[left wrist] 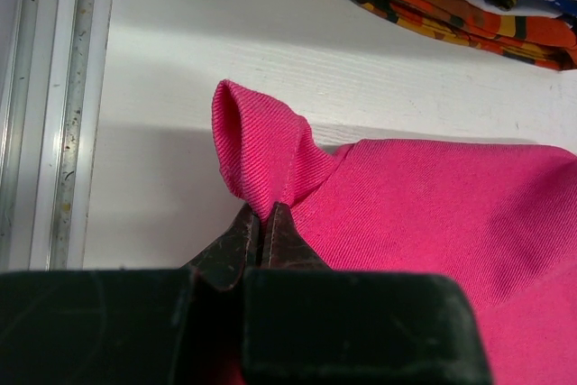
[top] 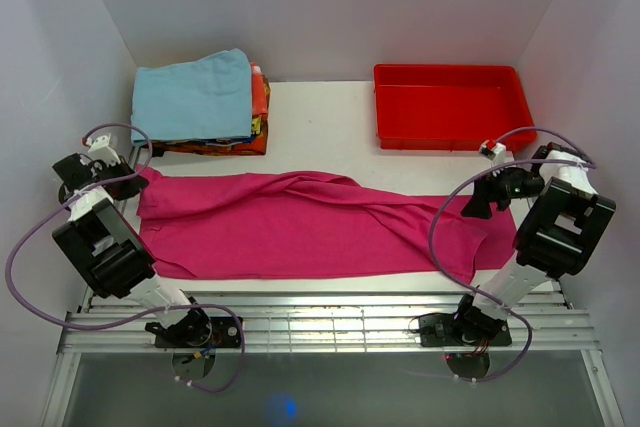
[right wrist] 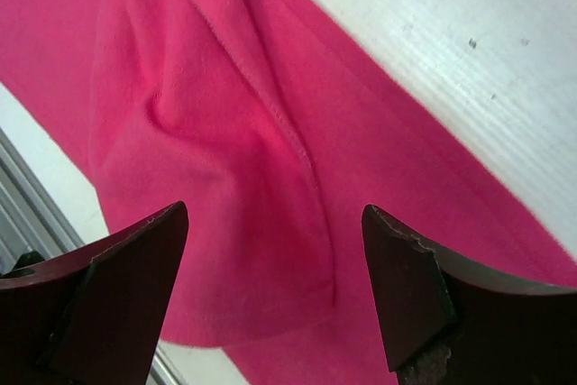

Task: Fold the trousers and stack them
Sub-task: Flatten the trousers out

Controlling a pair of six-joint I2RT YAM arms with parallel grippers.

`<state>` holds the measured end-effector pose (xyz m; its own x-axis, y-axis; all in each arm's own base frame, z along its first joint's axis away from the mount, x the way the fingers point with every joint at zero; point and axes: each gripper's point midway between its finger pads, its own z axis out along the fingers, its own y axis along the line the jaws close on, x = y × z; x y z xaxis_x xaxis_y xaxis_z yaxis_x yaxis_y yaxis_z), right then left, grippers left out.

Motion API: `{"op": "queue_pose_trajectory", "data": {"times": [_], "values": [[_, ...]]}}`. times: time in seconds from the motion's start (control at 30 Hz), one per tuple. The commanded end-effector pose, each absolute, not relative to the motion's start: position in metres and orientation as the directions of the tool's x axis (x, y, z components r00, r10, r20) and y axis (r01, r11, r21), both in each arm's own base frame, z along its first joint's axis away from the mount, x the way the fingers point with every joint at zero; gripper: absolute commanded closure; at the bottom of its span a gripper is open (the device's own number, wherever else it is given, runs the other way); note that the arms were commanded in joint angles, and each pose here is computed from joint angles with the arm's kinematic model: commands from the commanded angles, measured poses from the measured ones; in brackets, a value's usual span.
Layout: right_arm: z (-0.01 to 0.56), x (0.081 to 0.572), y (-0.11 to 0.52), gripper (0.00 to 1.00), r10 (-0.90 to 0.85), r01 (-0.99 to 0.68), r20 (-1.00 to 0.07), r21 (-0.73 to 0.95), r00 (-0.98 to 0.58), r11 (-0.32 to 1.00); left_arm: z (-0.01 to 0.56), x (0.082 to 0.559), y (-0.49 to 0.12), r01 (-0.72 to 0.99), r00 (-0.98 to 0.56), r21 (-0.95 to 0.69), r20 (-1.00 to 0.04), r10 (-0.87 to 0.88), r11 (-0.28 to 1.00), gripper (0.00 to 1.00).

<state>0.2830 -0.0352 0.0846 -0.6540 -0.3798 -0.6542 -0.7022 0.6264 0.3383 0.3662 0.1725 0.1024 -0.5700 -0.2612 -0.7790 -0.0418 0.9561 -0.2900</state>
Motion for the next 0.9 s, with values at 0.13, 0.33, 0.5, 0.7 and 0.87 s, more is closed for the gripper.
{"op": "queue_pose_trajectory", "data": {"times": [0.13,0.33,0.5,0.7,0.87], "values": [[0.085,0.339,-0.008,0.16,-0.415,-0.746,-0.716,0.220,-0.562,0.629,0.101,0.367,0.168,-0.007,-0.570,-0.310,-0.780,-0.258,0.951,1.00],[0.066,0.340,0.034,0.16,-0.571,-0.854,-0.688,0.144,-0.449,0.500,0.096,0.369,0.169,-0.012,-0.577,-0.319,-0.772,-0.267,0.948,1.00],[0.036,0.323,0.044,0.16,-0.698,-0.906,-0.611,0.082,-0.374,0.415,0.096,0.369,0.171,-0.013,-0.581,-0.318,-0.770,-0.266,0.948,1.00],[0.030,0.314,0.043,0.55,-0.745,-0.926,-0.576,0.055,-0.335,0.374,0.092,0.370,0.172,-0.013,-0.586,-0.310,-0.768,-0.259,0.951,1.00],[0.066,0.342,0.026,0.92,-0.776,-0.915,-0.561,-0.078,-0.288,0.396,0.094,0.371,0.174,-0.018,-0.584,-0.304,-0.770,-0.257,0.952,1.00]]}}
